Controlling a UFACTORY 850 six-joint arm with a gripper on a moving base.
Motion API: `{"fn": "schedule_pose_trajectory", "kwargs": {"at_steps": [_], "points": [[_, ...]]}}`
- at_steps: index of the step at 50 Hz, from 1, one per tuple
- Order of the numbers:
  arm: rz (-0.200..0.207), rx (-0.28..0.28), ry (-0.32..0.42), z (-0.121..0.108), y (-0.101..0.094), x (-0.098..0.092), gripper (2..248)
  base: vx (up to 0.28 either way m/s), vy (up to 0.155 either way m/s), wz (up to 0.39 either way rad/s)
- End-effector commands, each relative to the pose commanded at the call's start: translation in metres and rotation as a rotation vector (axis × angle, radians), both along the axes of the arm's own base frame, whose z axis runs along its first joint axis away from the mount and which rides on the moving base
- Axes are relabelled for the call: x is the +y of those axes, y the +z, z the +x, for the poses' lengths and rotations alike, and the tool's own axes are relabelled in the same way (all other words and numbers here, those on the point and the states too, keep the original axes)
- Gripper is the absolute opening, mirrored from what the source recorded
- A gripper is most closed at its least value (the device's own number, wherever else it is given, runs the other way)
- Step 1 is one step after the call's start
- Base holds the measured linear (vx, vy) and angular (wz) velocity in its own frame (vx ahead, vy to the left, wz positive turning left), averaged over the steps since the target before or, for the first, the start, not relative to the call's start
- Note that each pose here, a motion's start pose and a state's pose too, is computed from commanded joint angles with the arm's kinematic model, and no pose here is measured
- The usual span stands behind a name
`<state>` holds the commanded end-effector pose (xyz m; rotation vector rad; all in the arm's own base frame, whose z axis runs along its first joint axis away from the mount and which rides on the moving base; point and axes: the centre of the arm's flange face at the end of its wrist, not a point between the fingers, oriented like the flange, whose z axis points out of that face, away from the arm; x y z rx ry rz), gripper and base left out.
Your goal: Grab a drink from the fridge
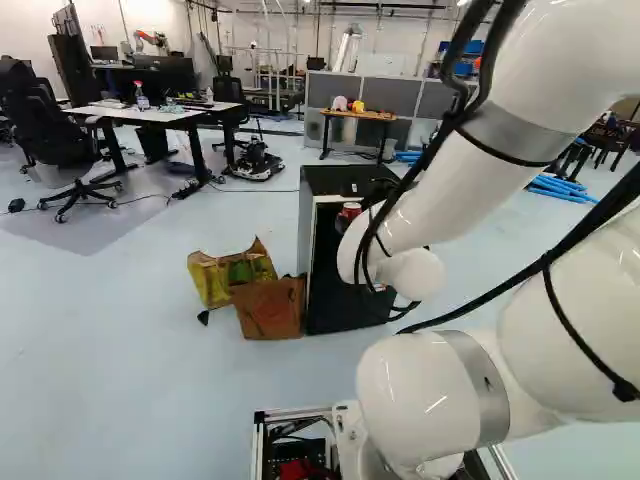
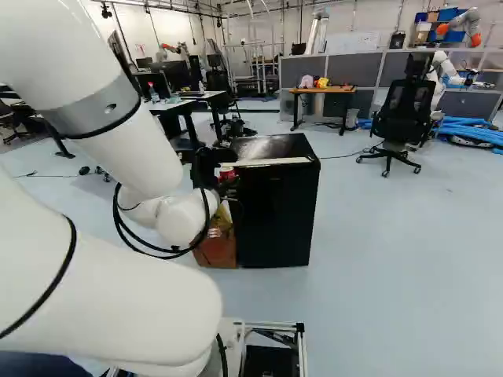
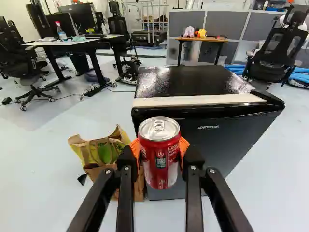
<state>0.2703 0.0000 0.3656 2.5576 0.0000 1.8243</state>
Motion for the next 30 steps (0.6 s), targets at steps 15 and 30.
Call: {"fn": "schedule_pose_trajectory", "kwargs": {"at_steps": [15,30], "points": [[0.0,0.0,0.0,0.0,0.0,0.0,98,0.0,0.0,0.0],[0.0,0.0,0.0,0.0,0.0,0.0,98,0.0,0.0,0.0]]}}
